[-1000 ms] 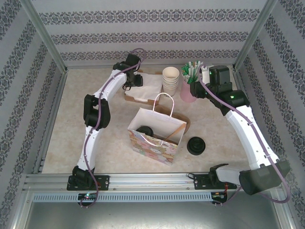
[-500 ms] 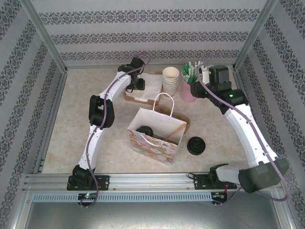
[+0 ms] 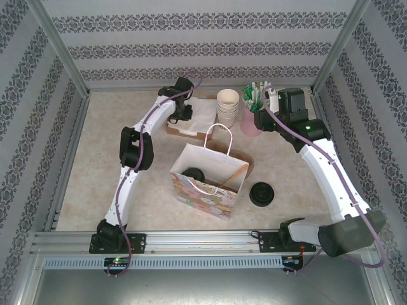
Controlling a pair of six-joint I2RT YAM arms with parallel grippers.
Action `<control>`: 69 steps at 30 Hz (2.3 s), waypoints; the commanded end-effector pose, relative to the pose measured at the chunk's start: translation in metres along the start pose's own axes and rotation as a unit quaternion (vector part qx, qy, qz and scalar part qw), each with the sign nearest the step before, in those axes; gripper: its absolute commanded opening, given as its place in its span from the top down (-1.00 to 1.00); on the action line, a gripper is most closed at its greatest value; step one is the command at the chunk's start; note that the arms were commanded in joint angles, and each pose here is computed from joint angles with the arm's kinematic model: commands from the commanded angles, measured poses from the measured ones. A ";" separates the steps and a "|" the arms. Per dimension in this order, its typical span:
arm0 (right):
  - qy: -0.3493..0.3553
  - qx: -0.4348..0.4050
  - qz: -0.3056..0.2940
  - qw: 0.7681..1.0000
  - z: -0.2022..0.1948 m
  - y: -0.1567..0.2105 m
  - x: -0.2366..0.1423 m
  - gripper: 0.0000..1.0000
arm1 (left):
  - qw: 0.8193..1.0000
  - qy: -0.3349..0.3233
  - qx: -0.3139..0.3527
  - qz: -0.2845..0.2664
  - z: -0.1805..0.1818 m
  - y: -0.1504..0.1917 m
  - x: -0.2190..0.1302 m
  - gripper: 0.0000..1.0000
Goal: Pack the takeout coffee
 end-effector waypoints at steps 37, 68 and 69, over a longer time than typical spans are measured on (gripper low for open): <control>-0.023 -0.007 0.027 0.999 0.009 0.013 0.015 -0.05 | 0.999 -0.009 0.027 -0.036 -0.005 -0.018 0.015 0.48; -0.078 -0.081 -0.130 0.985 0.037 -0.037 -0.035 -0.17 | 0.983 0.074 0.008 -0.168 -0.021 -0.072 -0.172 1.00; -0.093 -0.106 -0.150 0.979 0.047 -0.043 -0.040 -0.18 | 0.982 0.079 0.008 -0.171 -0.020 -0.073 -0.180 1.00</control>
Point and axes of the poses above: each hand's point on the last joint's axis, 136 mm out from that joint toward the fingers, its own x axis out along the fingers, its own z axis along the line the jaws close on, y = z × x, the point moved 1 cm from there along -x, back along the fingers, and after that the axes turned 6 degrees about -x, right-handed, at the moved point
